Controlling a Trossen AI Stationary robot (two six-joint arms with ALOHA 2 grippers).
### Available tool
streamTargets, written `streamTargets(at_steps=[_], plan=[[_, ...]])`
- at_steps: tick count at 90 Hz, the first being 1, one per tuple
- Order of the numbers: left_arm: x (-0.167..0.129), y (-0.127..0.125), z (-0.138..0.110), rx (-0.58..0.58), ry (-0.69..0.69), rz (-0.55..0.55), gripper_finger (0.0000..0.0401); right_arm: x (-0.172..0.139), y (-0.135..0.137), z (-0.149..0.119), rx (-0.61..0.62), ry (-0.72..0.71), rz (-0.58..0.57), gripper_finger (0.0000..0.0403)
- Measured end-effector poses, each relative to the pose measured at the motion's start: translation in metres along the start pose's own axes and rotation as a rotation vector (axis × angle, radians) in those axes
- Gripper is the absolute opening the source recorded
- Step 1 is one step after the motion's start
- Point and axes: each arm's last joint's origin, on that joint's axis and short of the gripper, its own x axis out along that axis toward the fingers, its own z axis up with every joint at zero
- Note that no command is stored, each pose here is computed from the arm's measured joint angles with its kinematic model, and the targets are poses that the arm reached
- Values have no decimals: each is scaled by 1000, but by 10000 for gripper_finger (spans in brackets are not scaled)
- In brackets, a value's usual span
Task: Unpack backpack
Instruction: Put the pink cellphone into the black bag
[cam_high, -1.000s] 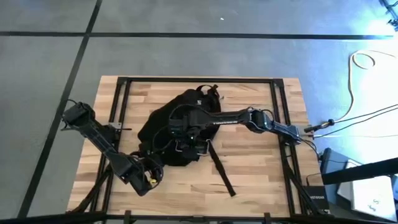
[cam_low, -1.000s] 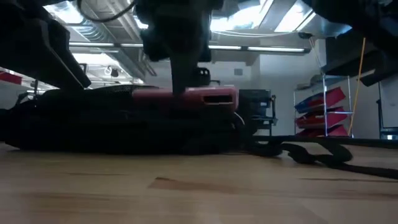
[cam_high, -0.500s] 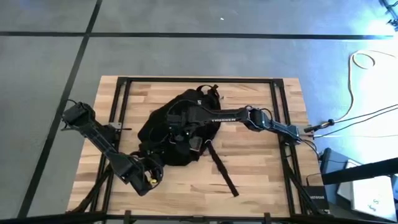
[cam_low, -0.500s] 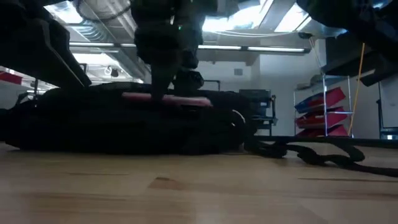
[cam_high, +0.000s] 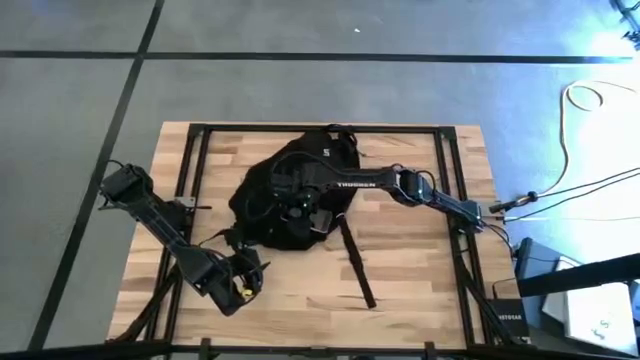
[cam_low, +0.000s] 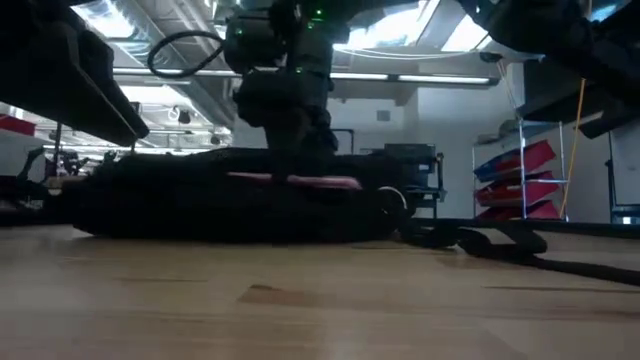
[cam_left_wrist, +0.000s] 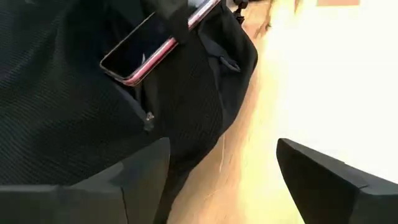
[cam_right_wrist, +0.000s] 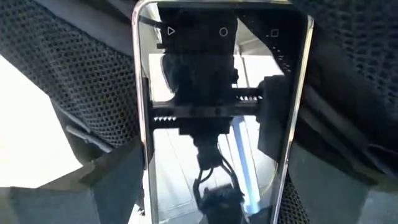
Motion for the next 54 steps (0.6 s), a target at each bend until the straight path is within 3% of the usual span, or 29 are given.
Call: streamTargets(at_steps=[23,54], plan=[[0,0,0,-3,-1,1,280,0,-8,-2,48,21,-53,340],[0,-1,1,-5,-5,-3,280,0,-13,1,249,-54,-222,340]])
